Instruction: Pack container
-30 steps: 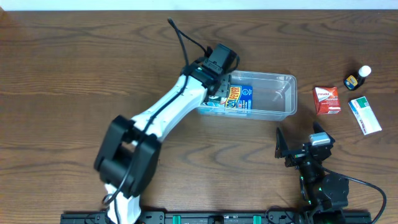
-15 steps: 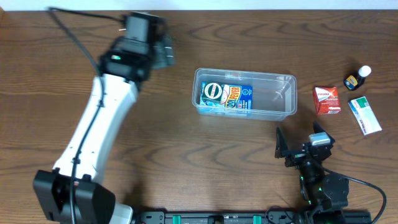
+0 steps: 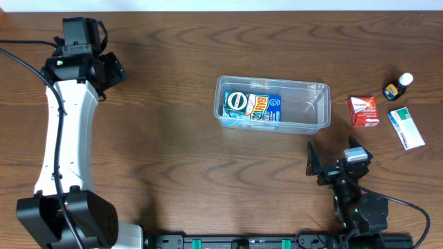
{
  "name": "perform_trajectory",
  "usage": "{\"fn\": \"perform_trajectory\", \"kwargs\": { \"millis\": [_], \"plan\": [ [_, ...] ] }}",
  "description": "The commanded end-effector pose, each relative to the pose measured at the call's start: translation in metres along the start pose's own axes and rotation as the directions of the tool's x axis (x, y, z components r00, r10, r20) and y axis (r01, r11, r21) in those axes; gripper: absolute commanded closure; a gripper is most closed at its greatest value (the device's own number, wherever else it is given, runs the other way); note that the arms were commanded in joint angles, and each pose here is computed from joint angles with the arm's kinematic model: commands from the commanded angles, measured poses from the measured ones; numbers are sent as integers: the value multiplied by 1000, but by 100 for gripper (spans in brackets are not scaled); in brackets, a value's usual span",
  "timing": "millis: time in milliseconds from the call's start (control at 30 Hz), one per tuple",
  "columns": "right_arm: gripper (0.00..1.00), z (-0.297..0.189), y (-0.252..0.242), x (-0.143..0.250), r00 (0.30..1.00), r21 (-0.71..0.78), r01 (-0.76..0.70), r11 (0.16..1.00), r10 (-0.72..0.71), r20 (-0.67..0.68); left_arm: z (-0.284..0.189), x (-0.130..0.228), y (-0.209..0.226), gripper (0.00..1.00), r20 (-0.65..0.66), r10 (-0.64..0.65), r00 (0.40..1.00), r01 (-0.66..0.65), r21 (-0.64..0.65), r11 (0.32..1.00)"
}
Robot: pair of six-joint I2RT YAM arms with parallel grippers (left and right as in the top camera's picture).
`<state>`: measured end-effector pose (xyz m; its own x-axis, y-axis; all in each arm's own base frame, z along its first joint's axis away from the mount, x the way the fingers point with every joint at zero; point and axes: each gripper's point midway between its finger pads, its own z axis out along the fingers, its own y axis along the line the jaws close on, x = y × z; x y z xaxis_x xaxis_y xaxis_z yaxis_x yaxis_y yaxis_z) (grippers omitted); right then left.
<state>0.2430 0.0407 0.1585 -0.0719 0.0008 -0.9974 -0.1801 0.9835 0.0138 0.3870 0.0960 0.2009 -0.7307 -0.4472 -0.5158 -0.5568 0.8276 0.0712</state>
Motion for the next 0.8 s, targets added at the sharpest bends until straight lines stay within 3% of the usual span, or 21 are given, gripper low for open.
{"fn": "perform_trajectory", "kwargs": {
  "millis": [0,167,367,567,767],
  "plan": [
    [1,0,-3,1,1000,11,11,1000,-11,0,-9,3,-5,2,-13,41,999,-40,51,998],
    [1,0,-3,1,1000,11,11,1000,-11,1,-48,3,-2,2,40,-59,997,53,130,990],
    [1,0,-3,1,1000,11,11,1000,-11,0,-133,15,25,2,273,-154,949,78,271,959],
    [1,0,-3,1,1000,11,11,1000,-11,0,-187,76,51,2,431,-224,874,21,426,904],
    [1,0,-3,1,1000,11,11,1000,-11,0,-182,121,66,2,472,-251,845,8,457,889]
  ]
}}
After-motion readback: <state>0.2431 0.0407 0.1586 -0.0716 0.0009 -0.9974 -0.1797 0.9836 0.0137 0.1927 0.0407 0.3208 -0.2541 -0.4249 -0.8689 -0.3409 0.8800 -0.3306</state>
